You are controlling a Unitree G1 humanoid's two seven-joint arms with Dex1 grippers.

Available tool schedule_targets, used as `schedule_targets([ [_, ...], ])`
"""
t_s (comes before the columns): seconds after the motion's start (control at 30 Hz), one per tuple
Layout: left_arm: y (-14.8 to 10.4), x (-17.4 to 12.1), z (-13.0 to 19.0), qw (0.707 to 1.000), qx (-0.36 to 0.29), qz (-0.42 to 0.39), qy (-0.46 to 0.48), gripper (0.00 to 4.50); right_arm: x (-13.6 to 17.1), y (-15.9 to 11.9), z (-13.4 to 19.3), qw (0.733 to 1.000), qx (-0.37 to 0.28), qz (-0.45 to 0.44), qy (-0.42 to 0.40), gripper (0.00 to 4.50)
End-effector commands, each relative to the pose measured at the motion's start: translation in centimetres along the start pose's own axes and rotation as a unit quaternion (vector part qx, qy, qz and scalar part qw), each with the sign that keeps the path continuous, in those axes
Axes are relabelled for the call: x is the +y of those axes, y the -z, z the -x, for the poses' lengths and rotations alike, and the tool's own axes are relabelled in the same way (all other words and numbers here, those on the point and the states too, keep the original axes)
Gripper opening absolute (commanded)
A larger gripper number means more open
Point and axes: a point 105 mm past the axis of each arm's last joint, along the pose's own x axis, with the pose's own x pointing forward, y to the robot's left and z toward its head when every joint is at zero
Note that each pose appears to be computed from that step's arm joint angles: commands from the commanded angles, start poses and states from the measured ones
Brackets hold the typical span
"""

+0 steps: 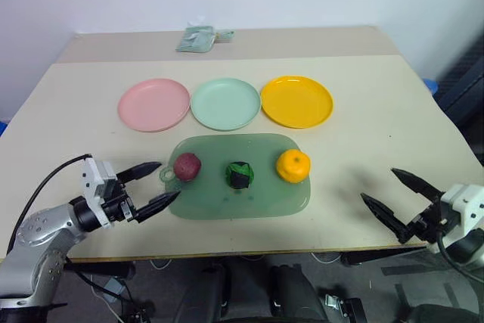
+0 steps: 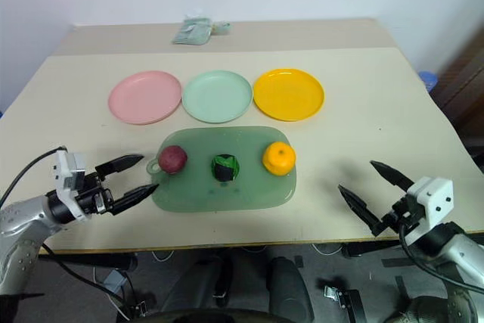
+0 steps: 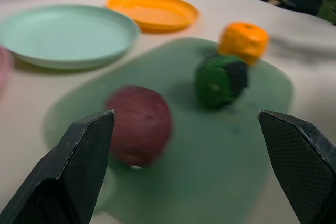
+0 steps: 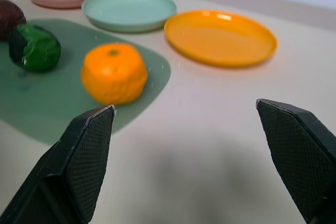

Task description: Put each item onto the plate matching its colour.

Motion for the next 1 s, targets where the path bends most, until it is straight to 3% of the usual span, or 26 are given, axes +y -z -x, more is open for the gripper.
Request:
schedule_targets([
  [0.03,-0.8,-0.2,0.1,1.000,-0.001,-0.017,0.005,4.50,-0.3,-1.4,-1.0,1.000,-0.013,0.009,0.000,4.41],
  [0.23,-0.7,0.2,0.2,1.000,-0.007,-0.010,0.002,4.50,-0.3,-2.0,-2.6,1.000,-0.017,0.007,-0.001,4.41],
  [0.5,-0.6,1.1,-0.4,0.999,-0.019,-0.035,-0.028,4.50,1.0,-2.9,-2.4,0.999,-0.038,0.008,-0.028,4.41],
  [0.83,-0.4,2.7,-2.8,0.999,0.019,-0.010,-0.050,4.50,5.3,-5.2,-6.4,0.971,-0.072,0.011,-0.227,4.41],
  [1.0,0.0,3.2,-3.8,0.998,0.040,-0.011,-0.054,4.50,5.4,-5.8,-9.9,0.958,-0.077,0.023,-0.276,4.41],
])
